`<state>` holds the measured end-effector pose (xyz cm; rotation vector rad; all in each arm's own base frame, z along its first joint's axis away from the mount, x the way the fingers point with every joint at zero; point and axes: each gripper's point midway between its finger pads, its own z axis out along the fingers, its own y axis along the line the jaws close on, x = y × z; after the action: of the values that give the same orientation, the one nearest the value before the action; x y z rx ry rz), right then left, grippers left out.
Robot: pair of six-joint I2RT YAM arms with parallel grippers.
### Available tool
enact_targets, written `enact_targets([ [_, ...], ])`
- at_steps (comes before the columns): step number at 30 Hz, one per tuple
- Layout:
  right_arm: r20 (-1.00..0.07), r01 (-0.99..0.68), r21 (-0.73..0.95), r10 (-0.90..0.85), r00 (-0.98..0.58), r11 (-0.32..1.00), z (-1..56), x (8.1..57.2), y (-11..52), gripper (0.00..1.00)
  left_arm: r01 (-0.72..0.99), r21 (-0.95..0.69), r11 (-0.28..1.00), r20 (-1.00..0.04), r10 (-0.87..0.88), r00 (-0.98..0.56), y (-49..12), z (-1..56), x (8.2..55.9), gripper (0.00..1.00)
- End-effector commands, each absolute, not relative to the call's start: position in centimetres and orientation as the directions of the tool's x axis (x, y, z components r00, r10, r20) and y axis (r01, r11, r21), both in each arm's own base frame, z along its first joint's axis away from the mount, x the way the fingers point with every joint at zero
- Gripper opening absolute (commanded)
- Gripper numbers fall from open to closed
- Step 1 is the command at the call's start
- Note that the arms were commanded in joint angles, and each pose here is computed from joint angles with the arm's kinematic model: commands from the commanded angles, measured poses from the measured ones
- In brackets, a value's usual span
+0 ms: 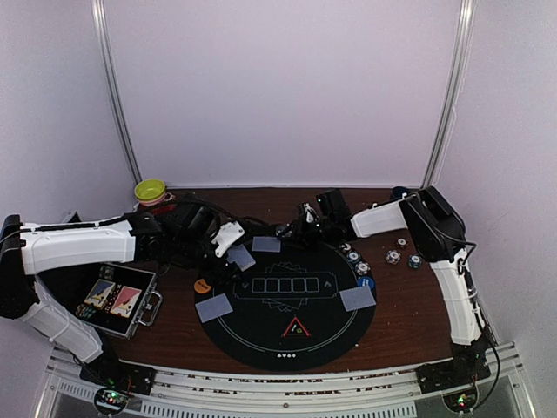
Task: Distribute texas hold em gaming equipment
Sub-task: Distribute the poker card in the dealer area.
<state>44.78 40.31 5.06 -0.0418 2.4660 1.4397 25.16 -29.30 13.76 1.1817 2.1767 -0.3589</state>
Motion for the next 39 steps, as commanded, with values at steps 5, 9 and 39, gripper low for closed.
enact_targets([
  [5, -0.394, -0.336, 0.751, -0.023, -0.919, 0.569, 7.1, 43.4, 41.4, 0.41, 0.822, 0.068, 0.565, -0.672, 0.635, -0.381, -29.7, 14.6, 25.9, 0.64],
  [9, -0.392, -0.336, 0.722, -0.042, -0.919, 0.605, 6.1, 42.8, 41.3, 0.42, 0.821, 0.07, 0.567, -0.674, 0.633, -0.38, -29.7, 14.7, 26.0, 0.64],
  [39, -0.543, -0.623, 0.517, -0.338, -0.769, 0.587, 5.0, 40.1, 48.4, 0.61, 0.822, 0.069, 0.565, -0.687, 0.624, -0.371, -29.7, 15.4, 25.8, 0.64],
])
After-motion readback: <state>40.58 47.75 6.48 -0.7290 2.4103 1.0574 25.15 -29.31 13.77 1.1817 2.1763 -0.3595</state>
